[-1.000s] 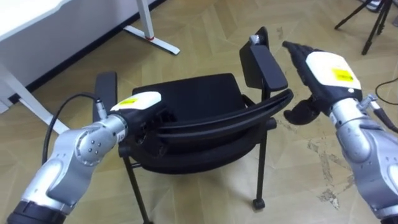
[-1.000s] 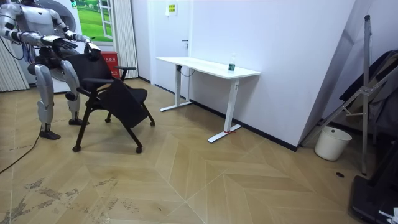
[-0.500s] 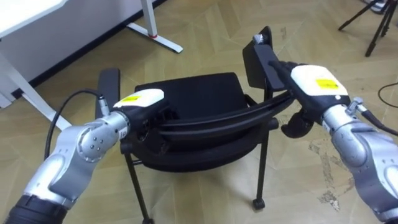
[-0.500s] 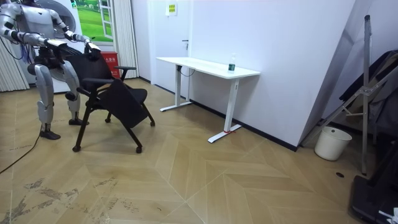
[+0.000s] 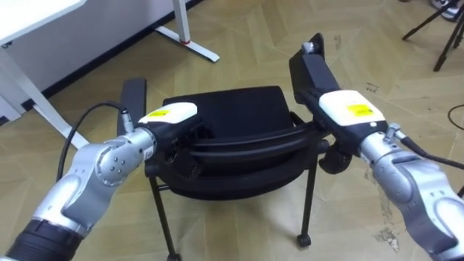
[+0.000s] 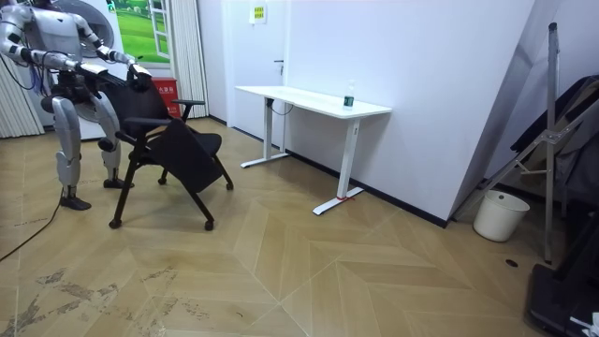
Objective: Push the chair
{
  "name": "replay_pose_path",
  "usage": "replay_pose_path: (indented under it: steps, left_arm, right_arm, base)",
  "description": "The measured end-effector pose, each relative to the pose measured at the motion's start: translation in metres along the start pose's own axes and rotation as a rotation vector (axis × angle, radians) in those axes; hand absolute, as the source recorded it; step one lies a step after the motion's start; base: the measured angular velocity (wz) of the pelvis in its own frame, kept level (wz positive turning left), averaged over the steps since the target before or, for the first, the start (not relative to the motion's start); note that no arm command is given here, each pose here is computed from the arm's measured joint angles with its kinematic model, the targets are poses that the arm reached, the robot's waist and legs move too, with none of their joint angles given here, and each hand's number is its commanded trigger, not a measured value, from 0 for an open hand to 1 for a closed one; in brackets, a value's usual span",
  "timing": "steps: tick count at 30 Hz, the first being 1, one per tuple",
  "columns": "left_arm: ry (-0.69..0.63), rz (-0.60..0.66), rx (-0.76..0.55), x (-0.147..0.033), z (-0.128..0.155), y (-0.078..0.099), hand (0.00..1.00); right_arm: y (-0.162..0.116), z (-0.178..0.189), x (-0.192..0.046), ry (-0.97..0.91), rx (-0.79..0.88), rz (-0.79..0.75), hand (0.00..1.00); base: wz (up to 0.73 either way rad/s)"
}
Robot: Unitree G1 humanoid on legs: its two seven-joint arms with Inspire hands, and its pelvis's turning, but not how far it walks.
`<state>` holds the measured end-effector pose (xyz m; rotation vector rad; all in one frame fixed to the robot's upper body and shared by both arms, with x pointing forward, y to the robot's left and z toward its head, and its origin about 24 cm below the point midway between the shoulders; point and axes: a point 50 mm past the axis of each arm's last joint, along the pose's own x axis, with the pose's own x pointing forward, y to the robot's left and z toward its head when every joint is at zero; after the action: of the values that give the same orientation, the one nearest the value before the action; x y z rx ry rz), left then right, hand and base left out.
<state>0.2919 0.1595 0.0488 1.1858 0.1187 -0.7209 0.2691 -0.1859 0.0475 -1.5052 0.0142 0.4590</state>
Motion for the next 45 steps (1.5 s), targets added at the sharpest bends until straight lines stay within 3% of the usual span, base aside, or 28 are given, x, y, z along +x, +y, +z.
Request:
replay_pose_path:
  steps: [7, 9, 10, 11, 13, 45]
  left_arm:
    - [-0.024, 0.006, -0.005, 0.006, 0.003, 0.0, 1.0]
    - [-0.029, 0.008, -0.01, 0.006, 0.003, -0.001, 1.0]
    - [-0.032, 0.007, -0.011, 0.007, 0.004, -0.001, 1.0]
    - [-0.036, 0.004, -0.005, 0.008, 0.005, 0.0, 1.0]
    - [-0.039, 0.0, 0.0, 0.01, 0.007, 0.0, 1.0]
    - [-0.065, -0.004, 0.016, 0.013, 0.016, -0.006, 1.0]
  right_arm:
    - [0.006, 0.008, 0.001, -0.036, -0.014, 0.005, 0.0]
    - [0.007, 0.009, 0.001, -0.038, -0.02, 0.002, 0.22]
    - [0.008, 0.008, 0.002, -0.036, -0.021, 0.003, 0.48]
    - [0.009, 0.008, 0.002, -0.032, -0.022, 0.001, 0.53]
    - [0.01, 0.007, 0.002, -0.028, -0.024, -0.001, 1.0]
    - [0.034, -0.002, 0.004, -0.007, -0.078, -0.145, 1.0]
  base:
    - [0.02]
    - [0.0]
    - [0.0]
    - [0.0]
    - [0.0]
    - [0.03]
